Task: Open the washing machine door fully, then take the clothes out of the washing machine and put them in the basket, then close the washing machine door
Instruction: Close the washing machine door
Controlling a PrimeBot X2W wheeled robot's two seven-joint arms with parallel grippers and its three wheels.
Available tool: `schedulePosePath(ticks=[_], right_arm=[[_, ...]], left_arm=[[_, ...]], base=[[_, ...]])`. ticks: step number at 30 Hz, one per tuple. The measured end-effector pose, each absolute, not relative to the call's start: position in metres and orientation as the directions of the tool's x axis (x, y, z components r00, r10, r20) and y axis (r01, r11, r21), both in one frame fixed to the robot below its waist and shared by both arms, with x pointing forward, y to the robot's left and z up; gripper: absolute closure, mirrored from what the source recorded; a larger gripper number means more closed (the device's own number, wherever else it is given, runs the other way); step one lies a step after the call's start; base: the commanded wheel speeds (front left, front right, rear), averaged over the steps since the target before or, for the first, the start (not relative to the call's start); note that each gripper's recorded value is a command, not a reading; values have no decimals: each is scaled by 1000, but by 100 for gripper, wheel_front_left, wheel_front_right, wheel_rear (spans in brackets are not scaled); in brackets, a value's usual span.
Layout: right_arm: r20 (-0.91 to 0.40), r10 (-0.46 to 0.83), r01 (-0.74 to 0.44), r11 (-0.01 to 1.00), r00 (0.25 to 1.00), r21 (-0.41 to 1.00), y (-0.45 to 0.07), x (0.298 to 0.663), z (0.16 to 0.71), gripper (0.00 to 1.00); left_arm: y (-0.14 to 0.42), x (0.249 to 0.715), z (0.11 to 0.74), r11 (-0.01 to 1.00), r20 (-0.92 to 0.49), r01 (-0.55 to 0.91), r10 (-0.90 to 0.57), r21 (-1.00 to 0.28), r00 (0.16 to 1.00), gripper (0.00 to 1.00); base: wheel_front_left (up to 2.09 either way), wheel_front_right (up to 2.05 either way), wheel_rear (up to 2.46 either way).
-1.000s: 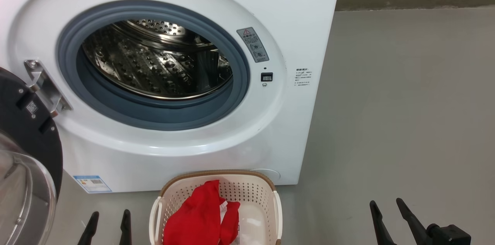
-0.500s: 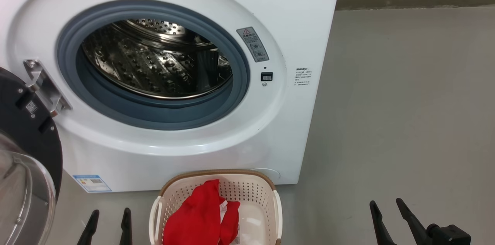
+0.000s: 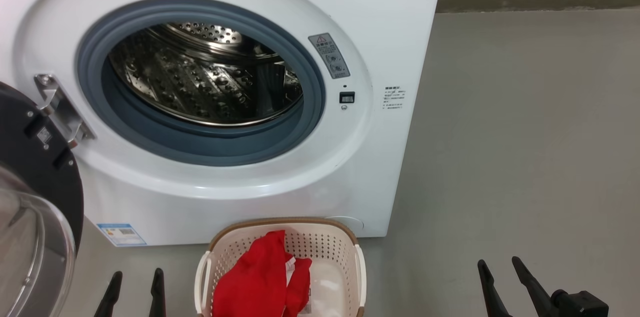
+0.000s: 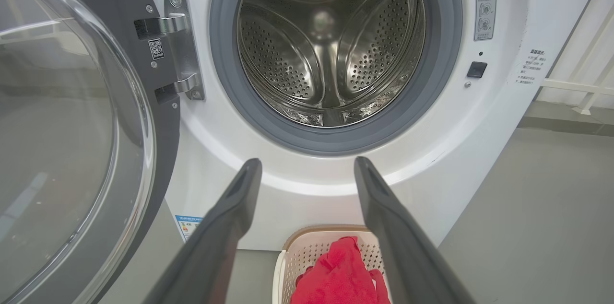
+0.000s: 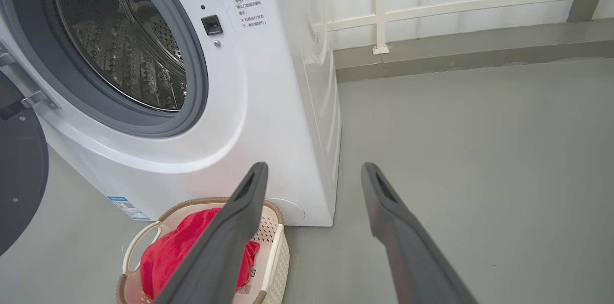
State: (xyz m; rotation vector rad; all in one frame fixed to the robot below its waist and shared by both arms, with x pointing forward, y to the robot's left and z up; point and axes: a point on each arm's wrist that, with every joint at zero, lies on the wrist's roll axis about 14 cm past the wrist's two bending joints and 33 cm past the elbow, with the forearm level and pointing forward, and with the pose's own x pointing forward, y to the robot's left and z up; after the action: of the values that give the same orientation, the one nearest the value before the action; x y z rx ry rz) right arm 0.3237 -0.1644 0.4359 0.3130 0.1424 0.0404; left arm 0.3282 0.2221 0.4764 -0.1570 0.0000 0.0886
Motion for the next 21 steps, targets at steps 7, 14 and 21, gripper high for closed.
schedulePosePath(ticks=[7, 14, 21], right_arm=[[-136, 65, -20, 951, 989, 310, -163, 325, 435, 0], [-138, 67, -21, 950, 988, 310, -163, 325, 434, 0], [-138, 69, -23, 950, 988, 311, -162, 325, 435, 0]], left_arm=[[223, 327, 475, 983, -10, -93, 92, -156, 996, 0], [223, 327, 475, 984, -12, -93, 93, -153, 996, 0], [223, 326, 475, 982, -12, -96, 95, -162, 995, 0]], base=[[-125, 125, 0], [-195, 195, 0], [-135, 135, 0]])
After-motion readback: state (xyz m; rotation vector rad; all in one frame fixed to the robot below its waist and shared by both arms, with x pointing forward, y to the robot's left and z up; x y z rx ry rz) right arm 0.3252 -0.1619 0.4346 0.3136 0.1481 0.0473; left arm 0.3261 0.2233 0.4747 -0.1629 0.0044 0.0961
